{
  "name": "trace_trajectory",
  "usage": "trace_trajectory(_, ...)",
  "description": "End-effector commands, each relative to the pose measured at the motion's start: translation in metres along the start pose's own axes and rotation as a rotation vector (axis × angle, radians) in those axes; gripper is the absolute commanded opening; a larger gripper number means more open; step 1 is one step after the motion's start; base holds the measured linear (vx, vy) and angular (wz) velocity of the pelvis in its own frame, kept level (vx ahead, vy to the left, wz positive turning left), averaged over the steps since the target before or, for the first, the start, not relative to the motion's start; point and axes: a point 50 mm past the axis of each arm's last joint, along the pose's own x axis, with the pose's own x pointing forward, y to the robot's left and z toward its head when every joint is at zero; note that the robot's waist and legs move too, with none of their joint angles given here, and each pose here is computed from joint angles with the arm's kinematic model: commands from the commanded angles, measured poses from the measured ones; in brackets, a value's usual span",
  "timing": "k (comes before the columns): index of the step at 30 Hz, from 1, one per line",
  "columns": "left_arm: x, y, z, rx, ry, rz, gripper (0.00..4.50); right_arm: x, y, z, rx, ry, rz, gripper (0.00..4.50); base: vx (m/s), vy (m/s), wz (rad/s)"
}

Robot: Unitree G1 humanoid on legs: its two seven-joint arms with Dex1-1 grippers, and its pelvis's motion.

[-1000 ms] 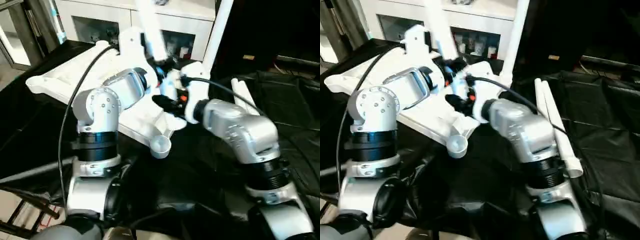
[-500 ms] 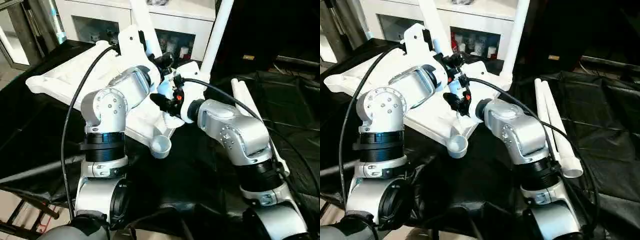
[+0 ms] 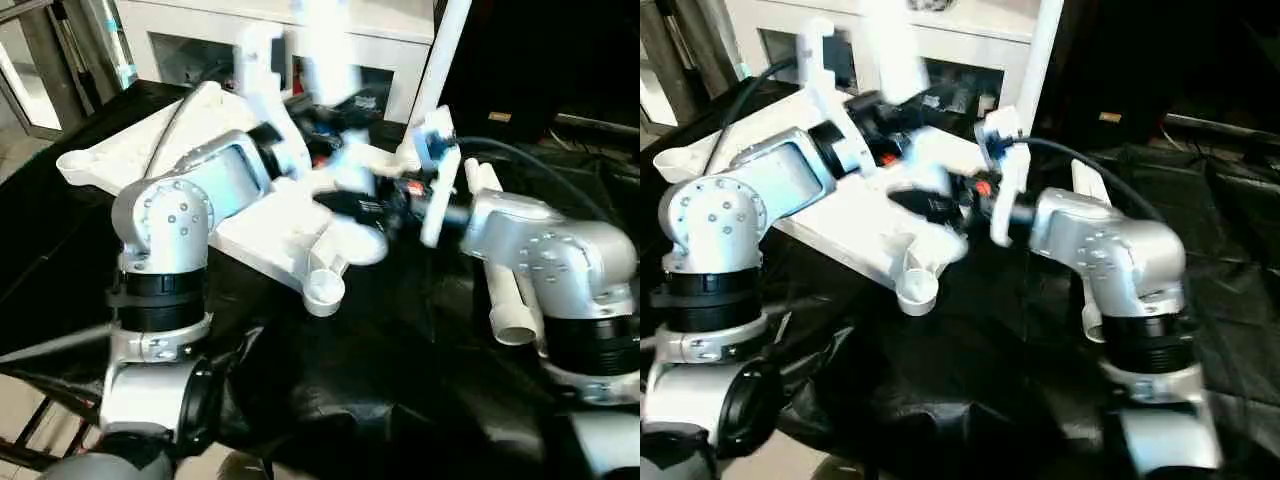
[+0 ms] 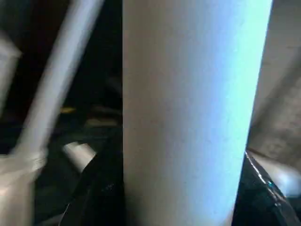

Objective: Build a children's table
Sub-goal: Pick table leg

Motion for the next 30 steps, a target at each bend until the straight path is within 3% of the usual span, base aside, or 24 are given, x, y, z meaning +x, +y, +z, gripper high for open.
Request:
trace_trajectory(1, 0.000, -0.007, 0.001, 0.022, 0.018, -0.071, 1.87, -0.002, 0.003, 0.001, -0.008, 0.013, 0.024, 2.73, 0.000, 0.000, 0.00)
trace_trajectory(9, -0.001, -0.007, -0.004, 0.034, 0.042, -0.128, 1.87, -0.006, 0.003, 0.001, 0.022, 0.006, 0.057, 2.12, 0.000, 0.000, 0.00)
trace_trajectory(14, -0.001, -0.006, -0.005, 0.041, 0.042, -0.124, 1.87, -0.003, 0.003, 0.001, 0.022, -0.016, 0.040, 2.06, 0.000, 0.000, 0.00)
trace_trajectory(15, 0.001, -0.002, -0.005, 0.030, 0.048, -0.078, 2.43, -0.001, 0.003, 0.001, 0.014, -0.022, 0.028, 2.05, 0.000, 0.000, 0.00)
trace_trajectory(20, 0.004, 0.011, -0.006, 0.025, 0.054, 0.071, 2.64, 0.004, 0.002, 0.001, -0.001, -0.063, -0.035, 2.02, 0.000, 0.000, 0.00)
trace_trajectory(21, 0.006, 0.026, -0.010, 0.018, 0.090, 0.264, 2.87, 0.009, 0.003, 0.002, -0.036, -0.083, -0.079, 1.96, 0.000, 0.000, 0.00)
trace_trajectory(23, 0.005, 0.036, -0.014, 0.007, 0.108, 0.400, 2.94, 0.014, 0.006, 0.003, -0.055, -0.099, -0.099, 1.96, 0.000, 0.000, 0.00)
trace_trajectory(30, 0.004, 0.051, -0.014, -0.048, 0.025, 0.566, 3.39, 0.023, 0.010, 0.004, -0.066, -0.121, -0.120, 1.95, 0.000, 0.000, 0.00)
